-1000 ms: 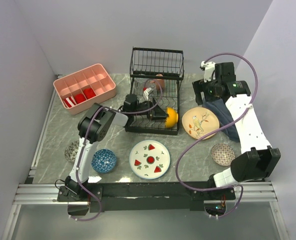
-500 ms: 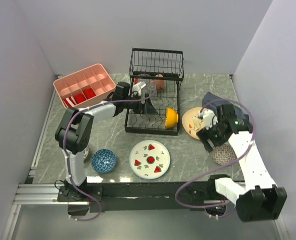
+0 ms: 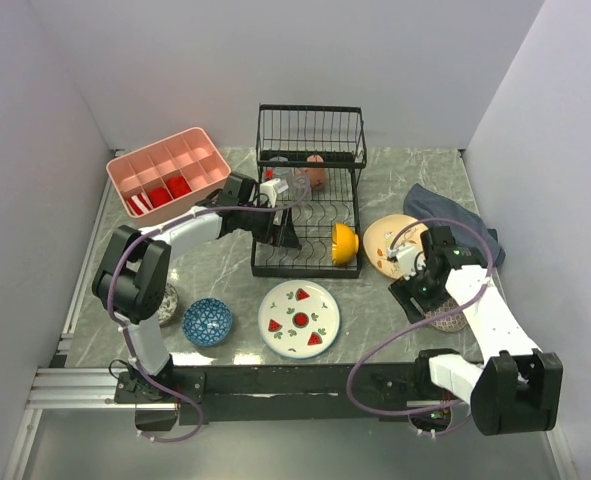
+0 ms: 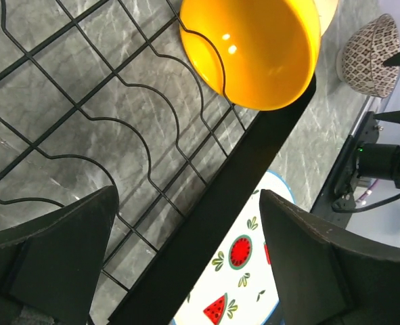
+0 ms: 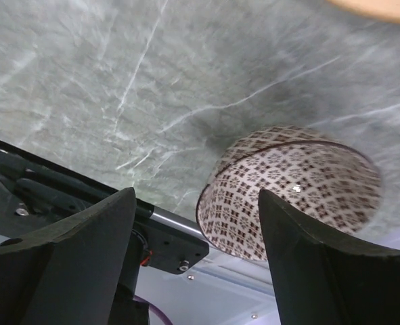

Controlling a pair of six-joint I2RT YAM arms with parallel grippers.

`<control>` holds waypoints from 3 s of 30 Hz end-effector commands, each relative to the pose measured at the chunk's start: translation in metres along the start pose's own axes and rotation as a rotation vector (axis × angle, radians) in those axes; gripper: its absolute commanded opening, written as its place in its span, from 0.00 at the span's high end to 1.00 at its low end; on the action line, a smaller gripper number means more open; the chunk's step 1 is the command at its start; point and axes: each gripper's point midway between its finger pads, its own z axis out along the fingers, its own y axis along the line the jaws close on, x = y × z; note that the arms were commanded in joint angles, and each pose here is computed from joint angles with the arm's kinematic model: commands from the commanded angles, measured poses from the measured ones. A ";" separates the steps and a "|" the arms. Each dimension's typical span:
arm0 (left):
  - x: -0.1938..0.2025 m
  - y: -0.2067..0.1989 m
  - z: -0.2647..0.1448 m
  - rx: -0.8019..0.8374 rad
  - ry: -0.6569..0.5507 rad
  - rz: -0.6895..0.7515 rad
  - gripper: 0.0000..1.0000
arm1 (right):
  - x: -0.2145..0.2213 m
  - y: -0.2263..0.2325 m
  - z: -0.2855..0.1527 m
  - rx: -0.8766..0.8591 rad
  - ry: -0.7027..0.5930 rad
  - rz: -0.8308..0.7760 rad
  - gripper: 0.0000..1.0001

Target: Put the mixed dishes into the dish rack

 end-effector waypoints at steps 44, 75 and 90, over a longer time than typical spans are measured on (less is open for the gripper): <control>-0.130 0.015 -0.006 -0.198 -0.266 0.723 0.17 | -0.019 0.062 0.020 -0.149 -0.072 -0.510 0.87; -0.078 -0.050 -0.013 0.011 -0.143 0.857 0.11 | -0.041 0.098 0.009 -0.213 -0.241 -0.740 0.93; -0.029 -0.123 -0.066 0.137 -0.130 0.888 0.11 | -0.039 0.106 0.019 -0.145 -0.231 -0.925 0.35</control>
